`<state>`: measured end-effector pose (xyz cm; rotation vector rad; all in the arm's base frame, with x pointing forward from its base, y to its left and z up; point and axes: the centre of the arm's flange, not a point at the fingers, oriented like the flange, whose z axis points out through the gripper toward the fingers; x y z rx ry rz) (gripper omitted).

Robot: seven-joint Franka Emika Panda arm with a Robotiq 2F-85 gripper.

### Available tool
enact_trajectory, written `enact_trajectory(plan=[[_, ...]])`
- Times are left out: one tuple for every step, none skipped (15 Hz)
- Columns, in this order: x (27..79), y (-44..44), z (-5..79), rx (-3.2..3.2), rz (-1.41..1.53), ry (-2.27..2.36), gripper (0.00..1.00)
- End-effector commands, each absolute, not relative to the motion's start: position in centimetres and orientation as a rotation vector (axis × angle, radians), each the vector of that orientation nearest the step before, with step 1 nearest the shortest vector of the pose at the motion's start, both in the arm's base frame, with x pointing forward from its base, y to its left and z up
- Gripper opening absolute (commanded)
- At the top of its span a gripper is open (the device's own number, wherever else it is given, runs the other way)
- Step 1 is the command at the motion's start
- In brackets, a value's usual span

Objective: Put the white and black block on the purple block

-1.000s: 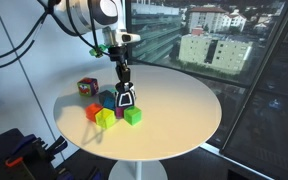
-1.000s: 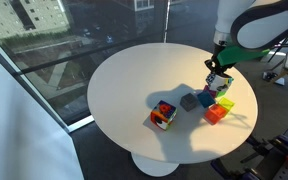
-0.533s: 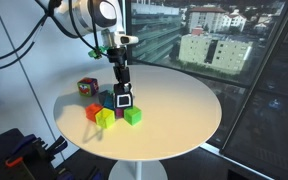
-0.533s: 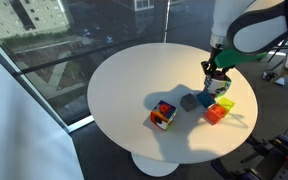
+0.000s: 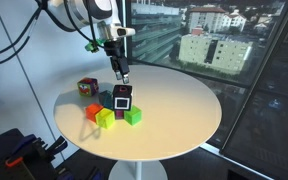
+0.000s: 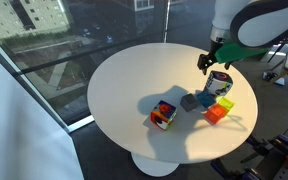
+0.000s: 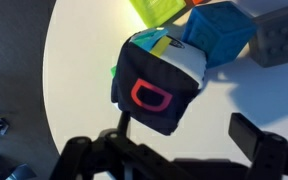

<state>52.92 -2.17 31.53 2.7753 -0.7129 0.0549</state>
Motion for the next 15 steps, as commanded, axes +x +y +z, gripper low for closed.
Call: enact_trajectory(plan=[[51.5, -1.7, 33.9, 2.803, 0.11, -0.675, 1.0], [51.4, -1.5, 34.4, 2.813, 0.117, -0.672, 1.0], [51.2, -1.2, 34.9, 2.822, 0.12, -0.667, 1.0], [51.0, -1.0, 35.4, 2.827, 0.129, -0.66, 1.0], [50.8, -0.7, 35.9, 2.83, 0.137, -0.645, 1.0], [50.6, -0.4, 36.3, 2.834, 0.146, -0.633, 1.0], [50.3, -0.1, 36.8, 2.843, 0.15, -0.612, 1.0], [50.0, 0.3, 37.1, 2.854, 0.146, -0.591, 1.0], [49.7, 0.6, 37.5, 2.872, 0.134, -0.561, 1.0], [49.4, 0.9, 37.8, 2.892, 0.117, -0.532, 1.0], [49.0, 1.3, 38.1, 2.915, 0.095, -0.495, 1.0], [48.7, 1.5, 38.3, 2.938, 0.068, -0.463, 1.0], [48.4, 1.8, 38.6, 2.959, 0.04, -0.43, 1.0], [48.1, 2.0, 39.0, 2.976, 0.009, -0.397, 1.0], [47.8, 2.2, 39.3, 2.987, -0.016, -0.37, 1.0]])
